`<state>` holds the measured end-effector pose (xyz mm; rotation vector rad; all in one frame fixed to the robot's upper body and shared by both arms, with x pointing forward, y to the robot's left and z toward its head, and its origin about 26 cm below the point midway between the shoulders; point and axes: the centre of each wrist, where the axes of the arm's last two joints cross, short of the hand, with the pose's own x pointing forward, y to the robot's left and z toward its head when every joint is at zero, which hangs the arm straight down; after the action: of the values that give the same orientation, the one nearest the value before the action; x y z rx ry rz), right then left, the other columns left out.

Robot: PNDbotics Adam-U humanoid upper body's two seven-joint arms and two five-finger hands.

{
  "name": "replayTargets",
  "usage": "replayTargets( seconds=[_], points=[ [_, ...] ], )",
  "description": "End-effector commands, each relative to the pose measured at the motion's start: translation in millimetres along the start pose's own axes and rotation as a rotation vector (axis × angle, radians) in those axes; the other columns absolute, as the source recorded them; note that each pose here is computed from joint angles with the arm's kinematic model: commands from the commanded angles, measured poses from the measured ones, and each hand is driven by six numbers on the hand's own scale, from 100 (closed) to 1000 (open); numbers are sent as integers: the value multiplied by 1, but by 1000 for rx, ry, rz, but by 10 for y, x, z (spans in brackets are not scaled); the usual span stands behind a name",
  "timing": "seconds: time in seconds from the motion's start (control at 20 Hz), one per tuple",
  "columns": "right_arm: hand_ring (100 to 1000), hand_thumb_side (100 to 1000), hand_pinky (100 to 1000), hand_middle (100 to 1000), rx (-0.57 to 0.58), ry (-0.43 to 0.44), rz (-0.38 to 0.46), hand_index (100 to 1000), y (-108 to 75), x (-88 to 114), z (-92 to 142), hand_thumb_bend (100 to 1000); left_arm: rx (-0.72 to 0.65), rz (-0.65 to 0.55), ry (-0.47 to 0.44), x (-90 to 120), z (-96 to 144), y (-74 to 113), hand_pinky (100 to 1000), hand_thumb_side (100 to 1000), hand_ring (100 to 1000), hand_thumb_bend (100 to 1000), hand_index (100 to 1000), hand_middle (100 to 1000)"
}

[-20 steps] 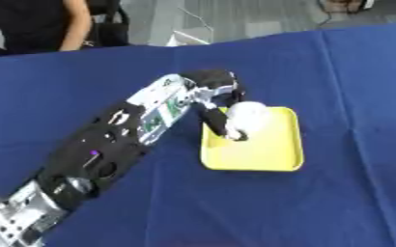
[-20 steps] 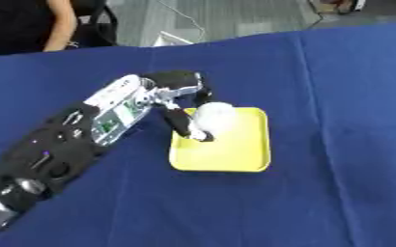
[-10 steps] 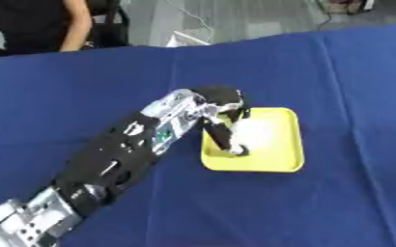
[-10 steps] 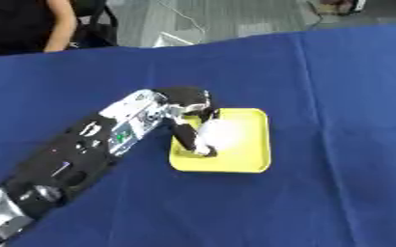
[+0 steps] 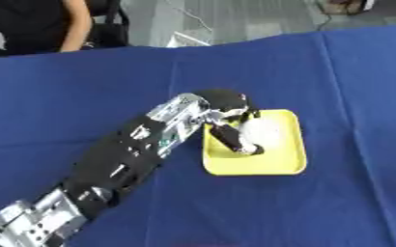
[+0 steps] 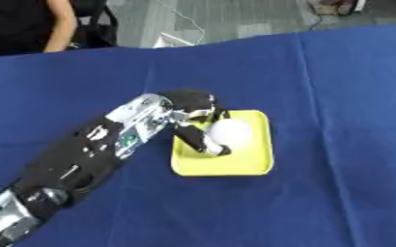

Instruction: Pick up objects on the table and place them in the box.

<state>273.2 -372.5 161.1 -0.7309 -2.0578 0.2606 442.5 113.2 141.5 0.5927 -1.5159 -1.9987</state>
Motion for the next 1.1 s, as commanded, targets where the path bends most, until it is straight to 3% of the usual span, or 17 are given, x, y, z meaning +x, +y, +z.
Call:
replayTargets(
  seconds=[0.05, 0.55, 0.7, 0.95, 1.1],
  points=[
    [710, 768, 677, 859, -4, -29, 9, 953, -48, 58, -47, 385, 32, -35, 3, -34, 60, 98, 917, 869, 879, 560, 910, 837],
    [709, 767, 677, 859, -7, -25, 15, 953, -61, 48, -42, 383, 72, -34, -23, -34, 186, 301, 945, 975, 907, 597, 938, 868],
    [709, 768, 677, 859, -8, -22, 20, 953, -70, 43, -37, 383, 110, -57, -58, -4, 351, 570, 946, 939, 914, 602, 940, 872],
    [709, 768, 677, 859, -12, -16, 32, 954, -94, 32, -23, 383, 202, -152, -85, 114, 821, 1212, 947, 885, 927, 624, 936, 877],
    [709, 768, 677, 859, -11, -14, 36, 954, -100, 29, -18, 383, 240, -167, -97, 211, 1051, 1456, 944, 858, 926, 621, 932, 875]
  ],
)
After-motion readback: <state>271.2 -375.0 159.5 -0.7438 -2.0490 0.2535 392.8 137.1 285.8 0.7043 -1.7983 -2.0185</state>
